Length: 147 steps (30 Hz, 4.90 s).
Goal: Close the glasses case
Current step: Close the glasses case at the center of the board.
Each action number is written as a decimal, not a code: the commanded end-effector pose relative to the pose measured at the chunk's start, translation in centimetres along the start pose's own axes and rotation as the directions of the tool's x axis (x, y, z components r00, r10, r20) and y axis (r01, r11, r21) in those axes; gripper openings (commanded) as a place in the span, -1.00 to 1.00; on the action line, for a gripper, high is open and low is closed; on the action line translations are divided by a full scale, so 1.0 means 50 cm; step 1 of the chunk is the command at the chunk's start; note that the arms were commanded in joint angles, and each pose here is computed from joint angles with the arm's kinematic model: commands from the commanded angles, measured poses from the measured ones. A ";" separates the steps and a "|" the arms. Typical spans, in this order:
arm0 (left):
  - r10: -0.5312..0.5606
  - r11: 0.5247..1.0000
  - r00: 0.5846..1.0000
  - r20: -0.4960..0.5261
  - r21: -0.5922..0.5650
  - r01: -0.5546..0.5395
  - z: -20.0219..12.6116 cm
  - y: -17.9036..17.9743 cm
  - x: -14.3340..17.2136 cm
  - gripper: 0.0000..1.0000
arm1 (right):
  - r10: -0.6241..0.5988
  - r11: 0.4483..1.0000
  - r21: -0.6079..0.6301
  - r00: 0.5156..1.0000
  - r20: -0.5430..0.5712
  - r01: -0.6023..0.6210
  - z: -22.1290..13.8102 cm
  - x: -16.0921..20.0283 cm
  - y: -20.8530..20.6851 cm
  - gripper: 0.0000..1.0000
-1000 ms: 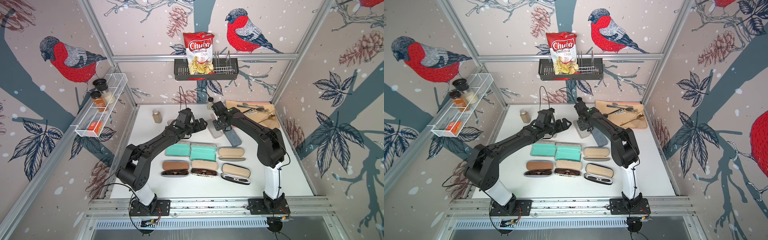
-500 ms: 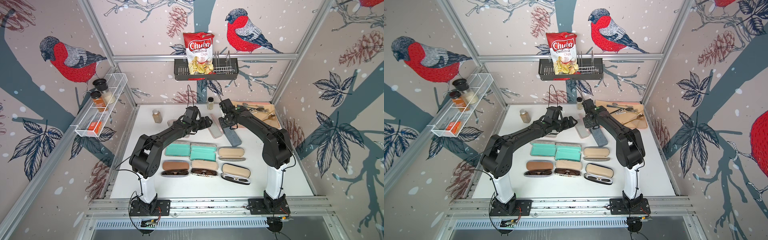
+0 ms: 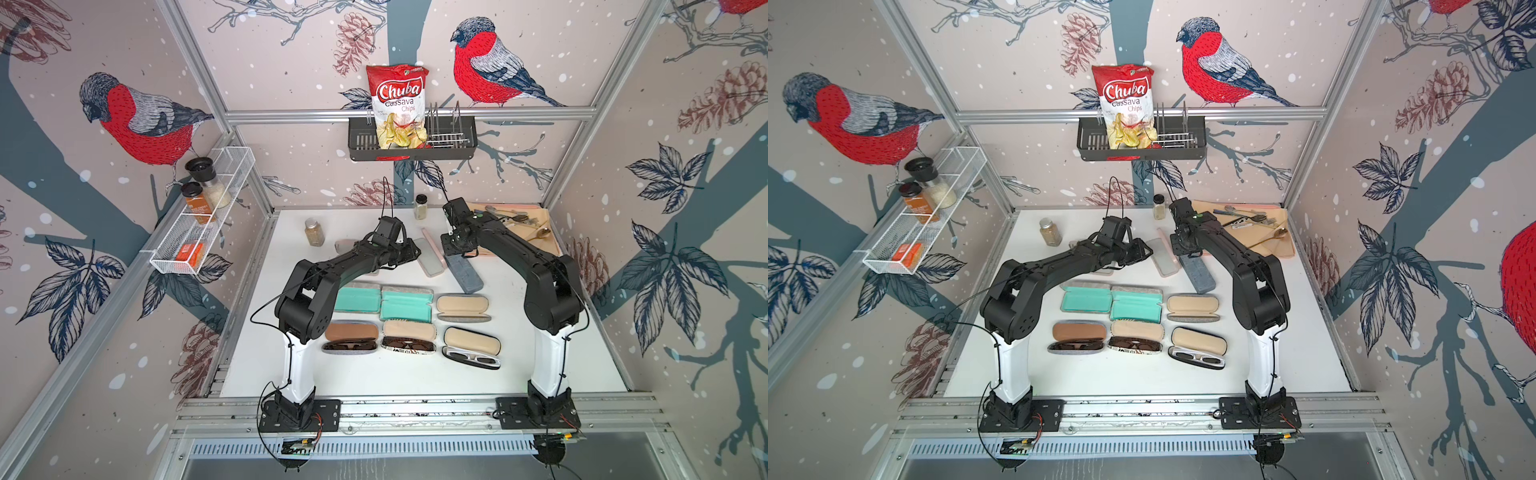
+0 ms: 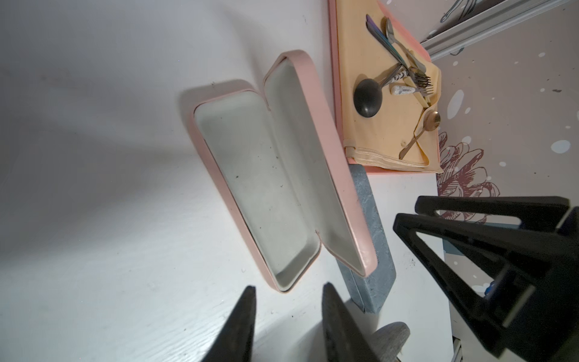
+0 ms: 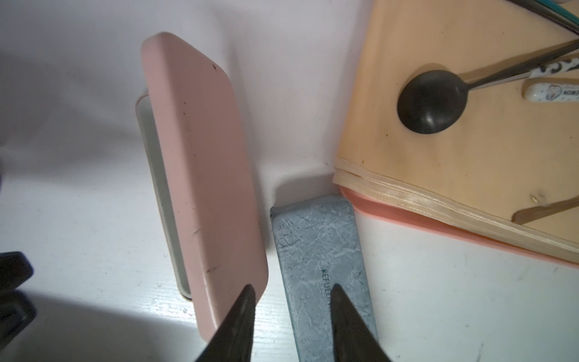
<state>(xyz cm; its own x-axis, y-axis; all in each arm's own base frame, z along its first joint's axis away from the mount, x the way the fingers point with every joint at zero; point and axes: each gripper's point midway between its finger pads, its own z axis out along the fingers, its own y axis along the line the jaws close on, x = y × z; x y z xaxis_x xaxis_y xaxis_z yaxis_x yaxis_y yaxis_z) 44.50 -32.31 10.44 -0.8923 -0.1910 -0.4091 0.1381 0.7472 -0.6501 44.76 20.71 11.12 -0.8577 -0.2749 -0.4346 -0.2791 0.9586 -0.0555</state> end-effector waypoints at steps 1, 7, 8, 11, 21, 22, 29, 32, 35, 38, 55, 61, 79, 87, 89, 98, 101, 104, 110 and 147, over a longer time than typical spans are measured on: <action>0.003 1.000 1.000 -0.018 0.016 -0.002 0.007 0.003 0.000 -0.58 | 0.005 1.000 -0.012 1.000 0.010 -0.005 0.006 -0.008 0.005 -0.18; -0.002 1.000 1.000 -0.026 0.010 0.002 0.019 0.021 0.002 -1.00 | 0.006 1.000 -0.016 1.000 -0.005 -0.006 0.022 -0.007 0.007 -0.18; -0.005 1.000 1.000 -0.028 0.009 0.005 0.021 0.024 0.002 -1.00 | 0.008 1.000 -0.018 1.000 -0.009 -0.008 0.024 -0.008 0.007 -0.18; -0.011 1.000 0.999 -0.036 0.003 0.011 0.029 0.036 0.005 -1.00 | 0.011 1.000 -0.025 1.000 -0.014 -0.012 0.027 -0.011 0.011 -0.18; -0.022 1.000 0.998 -0.052 -0.020 0.021 0.050 0.058 0.013 -1.00 | 0.010 0.999 -0.042 0.999 -0.032 -0.011 0.043 -0.005 0.020 -0.17; -0.024 1.000 0.998 -0.053 -0.022 0.023 0.051 0.059 0.014 -1.00 | 0.009 0.999 -0.046 0.999 -0.034 -0.010 0.044 -0.004 0.022 -0.17; -0.027 0.998 0.997 -0.066 -0.054 0.024 0.067 0.076 0.016 -1.00 | 0.004 0.999 -0.054 0.999 -0.038 -0.006 0.053 -0.003 0.031 -0.17; -0.023 0.997 0.997 -0.070 -0.075 0.017 0.072 0.083 0.016 -1.00 | 0.001 0.998 -0.060 0.999 -0.038 -0.004 0.056 -0.004 0.035 -0.17; -0.019 0.996 0.997 -0.073 -0.083 0.013 0.077 0.085 0.016 -1.00 | -0.004 0.998 -0.062 0.999 -0.042 0.001 0.060 -0.003 0.038 -0.17; -0.016 0.997 0.997 -0.075 -0.080 0.010 0.083 0.084 0.014 -1.00 | -0.009 0.998 -0.065 0.999 -0.043 0.006 0.064 -0.005 0.042 -0.17; -0.010 0.997 0.995 -0.100 -0.083 0.001 0.110 0.083 0.023 -1.00 | -0.016 0.998 -0.063 0.999 -0.048 0.012 0.073 -0.007 0.048 -0.17; -0.007 0.995 0.995 -0.099 -0.098 -0.003 0.107 0.089 0.025 -1.00 | -0.016 0.998 -0.064 0.999 -0.050 0.012 0.075 -0.007 0.050 -0.17; -0.003 0.996 0.994 -0.112 -0.084 -0.006 0.125 0.083 0.029 -1.00 | -0.038 0.996 -0.082 0.997 -0.063 0.033 0.084 0.000 0.072 -0.16; -0.002 0.997 0.993 -0.115 -0.077 -0.007 0.127 0.078 0.029 -1.00 | -0.044 0.994 -0.099 0.997 -0.066 0.037 0.089 0.001 0.089 -0.16; -0.001 0.997 0.993 -0.116 -0.077 -0.008 0.127 0.077 0.030 -1.00 | -0.045 0.994 -0.098 0.997 -0.070 0.038 0.092 0.003 0.089 -0.16; -0.005 0.997 0.993 -0.120 -0.077 -0.004 0.127 0.080 0.034 -1.00 | -0.046 0.994 -0.105 0.996 -0.082 0.038 0.100 0.010 0.096 -0.15; -0.005 0.997 0.993 -0.122 -0.078 -0.005 0.128 0.081 0.037 -1.00 | -0.048 0.993 -0.109 0.995 -0.086 0.039 0.105 0.013 0.100 -0.15; -0.004 0.997 0.992 -0.122 -0.079 -0.005 0.128 0.082 0.037 -1.00 | -0.051 0.993 -0.112 0.995 -0.088 0.041 0.107 0.014 0.104 -0.15; -0.006 0.997 0.992 -0.122 -0.075 -0.003 0.129 0.080 0.037 -1.00 | -0.054 0.993 -0.109 0.994 -0.097 0.043 0.114 0.017 0.106 -0.14; 0.052 0.997 0.998 -0.019 -0.051 -0.053 0.026 0.005 -0.020 -0.12 | 0.037 0.996 -0.080 0.997 0.065 -0.032 -0.007 -0.026 0.079 0.07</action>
<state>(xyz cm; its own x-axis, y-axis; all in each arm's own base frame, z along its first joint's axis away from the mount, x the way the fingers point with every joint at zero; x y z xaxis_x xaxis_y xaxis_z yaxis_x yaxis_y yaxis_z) 46.28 -33.05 9.31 -0.8998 -0.1457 -0.4112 0.1532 0.7771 -0.6105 44.24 24.87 10.57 -0.8524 -0.2595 -0.4540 -0.3081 0.9507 0.0352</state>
